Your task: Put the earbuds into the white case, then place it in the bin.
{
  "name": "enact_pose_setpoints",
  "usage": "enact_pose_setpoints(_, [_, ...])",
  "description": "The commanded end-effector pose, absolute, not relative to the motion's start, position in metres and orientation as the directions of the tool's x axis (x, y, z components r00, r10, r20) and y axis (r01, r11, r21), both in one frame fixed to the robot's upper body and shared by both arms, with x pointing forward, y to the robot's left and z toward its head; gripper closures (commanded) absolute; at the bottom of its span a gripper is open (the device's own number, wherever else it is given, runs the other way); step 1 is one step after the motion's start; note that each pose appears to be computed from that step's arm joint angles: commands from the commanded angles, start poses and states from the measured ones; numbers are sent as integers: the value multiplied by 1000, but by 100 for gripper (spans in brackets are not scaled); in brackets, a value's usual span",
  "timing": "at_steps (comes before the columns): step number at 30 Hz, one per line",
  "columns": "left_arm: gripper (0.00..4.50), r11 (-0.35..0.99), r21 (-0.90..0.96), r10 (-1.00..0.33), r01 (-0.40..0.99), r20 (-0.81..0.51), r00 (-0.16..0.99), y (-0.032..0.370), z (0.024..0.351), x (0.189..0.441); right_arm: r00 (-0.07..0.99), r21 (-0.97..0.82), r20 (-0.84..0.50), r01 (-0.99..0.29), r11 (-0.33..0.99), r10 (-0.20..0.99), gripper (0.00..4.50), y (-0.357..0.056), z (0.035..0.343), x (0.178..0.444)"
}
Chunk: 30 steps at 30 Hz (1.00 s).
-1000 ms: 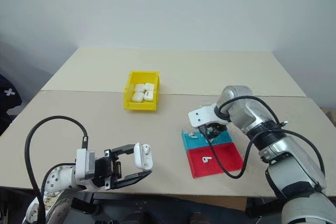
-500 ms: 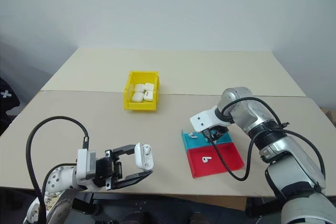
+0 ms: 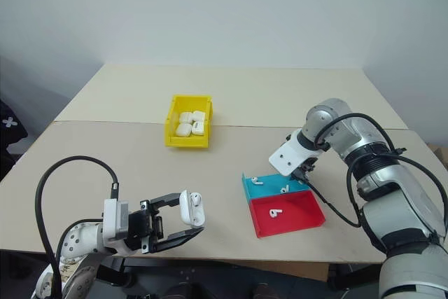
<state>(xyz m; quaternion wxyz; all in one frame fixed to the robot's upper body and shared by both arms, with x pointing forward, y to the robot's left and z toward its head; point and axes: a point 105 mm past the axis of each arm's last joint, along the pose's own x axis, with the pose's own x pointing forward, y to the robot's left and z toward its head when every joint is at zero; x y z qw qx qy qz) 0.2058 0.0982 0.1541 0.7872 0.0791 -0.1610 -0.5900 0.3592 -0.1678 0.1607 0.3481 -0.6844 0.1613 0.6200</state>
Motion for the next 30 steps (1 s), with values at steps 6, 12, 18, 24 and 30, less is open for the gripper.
enact_pose_setpoints(6, [176, 287, 356, -955, 889, 181, 236, 95, 162, 199, 136, -180, -983, -522, -834, 127, 190, -170, 163, 355])
enact_pose_setpoints(12, [176, 291, 356, -954, 888, 177, 241, 96, 161, 198, 108, -166, -986, -476, -863, 130, 190, -167, 158, 353])
enact_pose_setpoints(18, [176, 291, 359, -954, 887, 176, 242, 95, 161, 197, 88, -150, -988, -441, -885, 124, 190, -164, 152, 350])
enact_pose_setpoints(24, [176, 291, 360, -954, 887, 176, 241, 94, 161, 197, 78, -150, -988, -418, -896, 129, 190, -159, 147, 350])
enact_pose_setpoints(30, [176, 290, 363, -955, 886, 174, 241, 93, 159, 197, 73, -159, -987, -407, -900, 141, 190, -154, 144, 350])
